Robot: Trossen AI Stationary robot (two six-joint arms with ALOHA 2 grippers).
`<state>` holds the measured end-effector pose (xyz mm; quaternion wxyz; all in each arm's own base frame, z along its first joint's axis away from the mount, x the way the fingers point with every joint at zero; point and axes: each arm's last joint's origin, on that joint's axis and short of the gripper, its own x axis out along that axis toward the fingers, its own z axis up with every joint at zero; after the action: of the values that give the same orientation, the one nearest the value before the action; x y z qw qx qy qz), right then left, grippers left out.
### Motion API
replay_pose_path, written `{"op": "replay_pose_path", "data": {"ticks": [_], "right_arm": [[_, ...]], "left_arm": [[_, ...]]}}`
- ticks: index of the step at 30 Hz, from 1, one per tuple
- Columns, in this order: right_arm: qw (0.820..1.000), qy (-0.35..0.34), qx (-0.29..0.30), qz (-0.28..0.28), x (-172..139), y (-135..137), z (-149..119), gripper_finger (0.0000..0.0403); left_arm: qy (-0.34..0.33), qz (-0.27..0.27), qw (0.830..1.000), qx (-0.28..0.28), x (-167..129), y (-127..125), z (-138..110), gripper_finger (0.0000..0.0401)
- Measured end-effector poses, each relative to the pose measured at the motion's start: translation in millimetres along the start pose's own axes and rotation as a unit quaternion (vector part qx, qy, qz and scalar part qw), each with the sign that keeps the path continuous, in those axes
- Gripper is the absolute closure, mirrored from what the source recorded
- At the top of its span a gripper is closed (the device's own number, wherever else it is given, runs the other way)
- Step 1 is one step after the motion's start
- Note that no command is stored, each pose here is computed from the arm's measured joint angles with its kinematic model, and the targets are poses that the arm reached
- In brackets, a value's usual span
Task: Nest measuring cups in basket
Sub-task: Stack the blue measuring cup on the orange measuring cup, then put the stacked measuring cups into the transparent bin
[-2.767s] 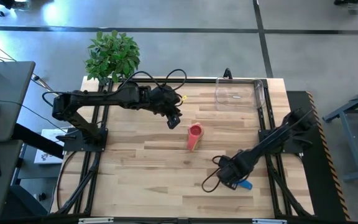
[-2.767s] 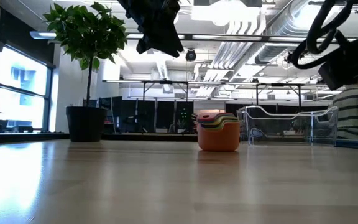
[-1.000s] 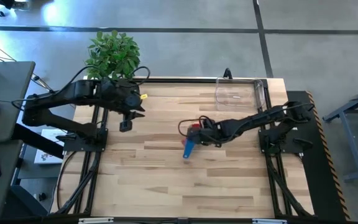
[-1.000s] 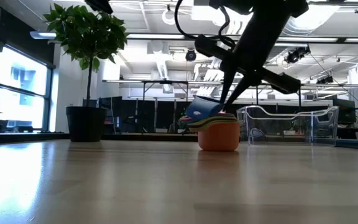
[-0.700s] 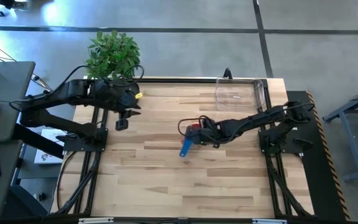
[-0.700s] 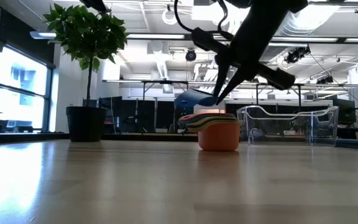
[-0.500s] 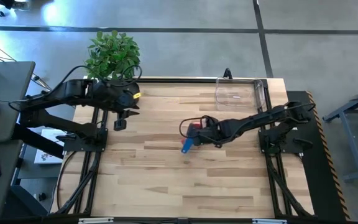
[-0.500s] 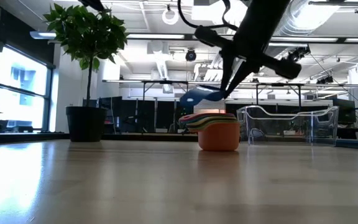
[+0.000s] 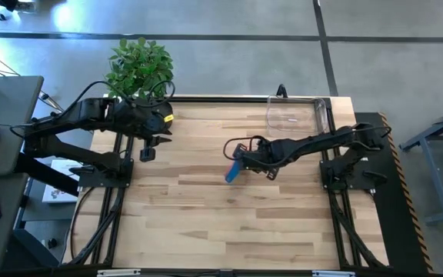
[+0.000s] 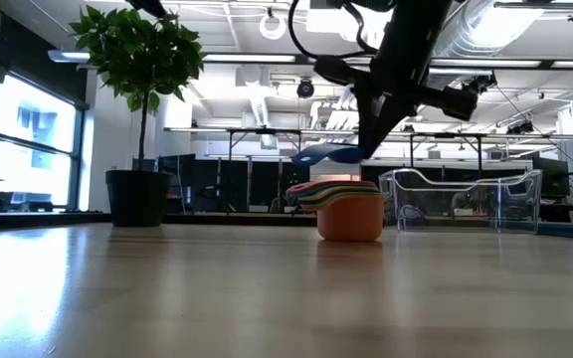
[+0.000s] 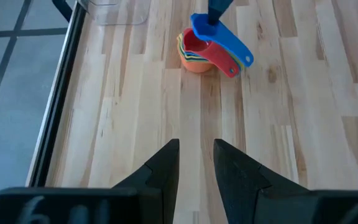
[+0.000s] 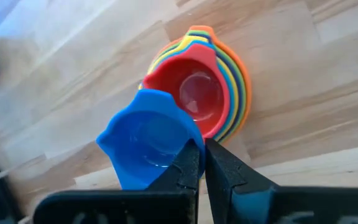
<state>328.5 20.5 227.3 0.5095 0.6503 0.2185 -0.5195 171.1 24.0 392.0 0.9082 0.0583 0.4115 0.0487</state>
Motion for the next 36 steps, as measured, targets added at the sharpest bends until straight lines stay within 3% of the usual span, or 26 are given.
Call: {"op": "replay_pose_path", "data": {"ticks": [10, 21, 28, 32, 36], "right_arm": [[0.999, 0.005, 0.028, -0.027, 4, 2, 12, 0.0401], [0.999, 0.015, 0.03, -0.035, 4, 3, 14, 0.036], [0.999, 0.011, 0.026, -0.041, 4, 1, 15, 0.0356], [1.0, 0.006, -0.024, 0.004, 4, 8, 12, 0.0355], [0.992, -0.004, -0.089, 0.09, 3, 23, 7, 0.0355]], "left_arm": [[0.012, -0.002, 1.0, 0.015, 0, 0, -2, 0.0311], [0.012, -0.002, 1.0, 0.015, 0, 0, -2, 0.0311], [0.013, -0.003, 1.0, 0.013, 0, 0, -3, 0.0311], [0.019, -0.004, 1.0, 0.013, 0, -1, -4, 0.0311], [0.024, -0.005, 1.0, 0.009, 0, -1, -5, 0.0311]]}}
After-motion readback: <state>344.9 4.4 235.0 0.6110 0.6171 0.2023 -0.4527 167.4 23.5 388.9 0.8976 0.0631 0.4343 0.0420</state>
